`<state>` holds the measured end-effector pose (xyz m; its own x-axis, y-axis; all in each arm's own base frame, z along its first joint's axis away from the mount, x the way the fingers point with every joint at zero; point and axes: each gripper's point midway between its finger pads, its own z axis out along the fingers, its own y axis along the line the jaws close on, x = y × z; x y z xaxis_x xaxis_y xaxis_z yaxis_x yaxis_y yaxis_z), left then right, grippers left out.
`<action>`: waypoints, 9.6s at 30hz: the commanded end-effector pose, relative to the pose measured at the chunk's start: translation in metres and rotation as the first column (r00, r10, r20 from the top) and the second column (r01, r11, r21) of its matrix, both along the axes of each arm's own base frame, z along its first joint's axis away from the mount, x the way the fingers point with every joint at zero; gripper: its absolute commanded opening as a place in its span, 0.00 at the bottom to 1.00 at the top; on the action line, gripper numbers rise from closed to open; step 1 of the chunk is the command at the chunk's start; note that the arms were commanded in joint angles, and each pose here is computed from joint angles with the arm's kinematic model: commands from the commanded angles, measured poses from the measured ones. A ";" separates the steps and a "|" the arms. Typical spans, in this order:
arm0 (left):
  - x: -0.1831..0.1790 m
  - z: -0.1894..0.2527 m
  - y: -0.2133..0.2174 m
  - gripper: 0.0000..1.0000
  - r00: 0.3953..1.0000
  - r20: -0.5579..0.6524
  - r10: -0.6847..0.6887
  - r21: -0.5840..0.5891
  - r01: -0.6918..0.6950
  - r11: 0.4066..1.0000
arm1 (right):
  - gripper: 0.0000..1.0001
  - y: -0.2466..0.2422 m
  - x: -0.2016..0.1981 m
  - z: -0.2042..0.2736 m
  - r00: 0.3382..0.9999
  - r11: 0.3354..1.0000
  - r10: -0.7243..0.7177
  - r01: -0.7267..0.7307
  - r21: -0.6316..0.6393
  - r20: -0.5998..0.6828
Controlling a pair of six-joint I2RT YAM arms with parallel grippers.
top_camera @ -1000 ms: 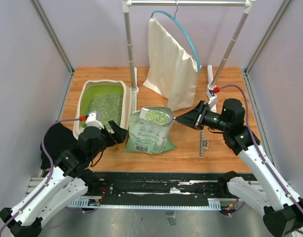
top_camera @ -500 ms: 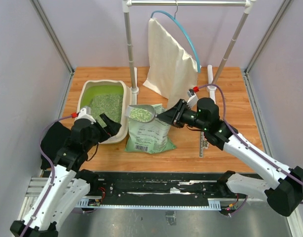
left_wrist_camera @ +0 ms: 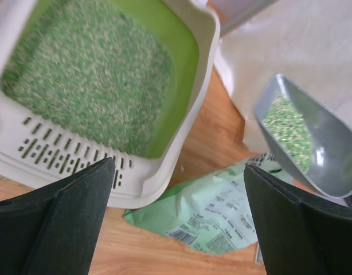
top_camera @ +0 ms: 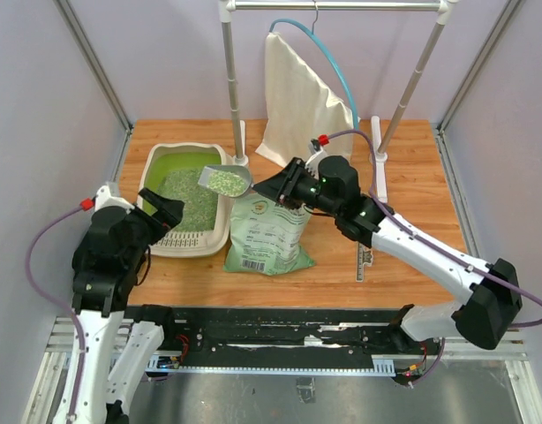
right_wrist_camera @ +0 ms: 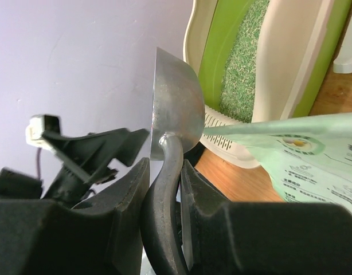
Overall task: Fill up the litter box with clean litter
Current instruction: 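Pour the cat litter into the litter box, then scoop the cat litter from the cat litter bag.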
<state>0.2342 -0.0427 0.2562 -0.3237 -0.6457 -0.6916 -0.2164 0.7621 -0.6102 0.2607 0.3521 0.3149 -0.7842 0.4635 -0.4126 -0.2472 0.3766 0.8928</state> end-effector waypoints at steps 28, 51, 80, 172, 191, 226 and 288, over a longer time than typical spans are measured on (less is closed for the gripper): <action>-0.041 0.053 0.066 1.00 0.964 0.118 0.240 0.227 -0.261 0.938 | 0.01 0.159 0.101 -0.037 0.970 0.927 0.018 0.075 -0.368 0.242; -0.027 0.044 0.056 1.00 0.977 0.119 0.178 0.235 -0.202 0.951 | 0.01 0.192 0.181 -0.058 0.881 0.860 -0.019 0.256 -0.442 0.472; -0.038 0.065 0.049 1.00 0.972 0.172 0.157 0.176 -0.187 0.967 | 0.01 0.223 0.087 -0.053 0.882 0.870 0.251 -0.023 -0.493 0.400; 0.058 0.053 -0.118 1.00 0.836 0.110 -0.537 0.205 0.510 0.836 | 0.01 -0.241 -0.068 0.020 0.861 0.713 -0.243 0.471 -0.519 0.447; 0.072 -0.012 -0.206 0.87 0.493 -0.222 -0.841 0.338 0.848 0.408 | 0.01 -0.263 -0.092 0.011 0.869 0.707 -0.245 0.464 -0.533 0.431; 0.047 -0.023 -0.221 0.09 0.361 -0.255 -0.897 0.277 0.916 0.290 | 0.01 -0.237 -0.093 0.007 0.909 0.752 -0.143 0.357 -0.554 0.392; -0.042 0.023 -0.240 0.00 -0.002 0.167 -0.986 0.740 0.661 0.124 | 0.01 -0.152 -0.086 -0.104 0.960 0.540 0.195 -0.274 -0.795 -0.198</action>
<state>0.1889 -0.2803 0.2584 0.0190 0.2257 -0.9740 0.9725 0.2219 0.0704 0.1686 0.1938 0.2285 -0.8343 -0.2685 -0.4815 -0.4227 0.8723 0.2460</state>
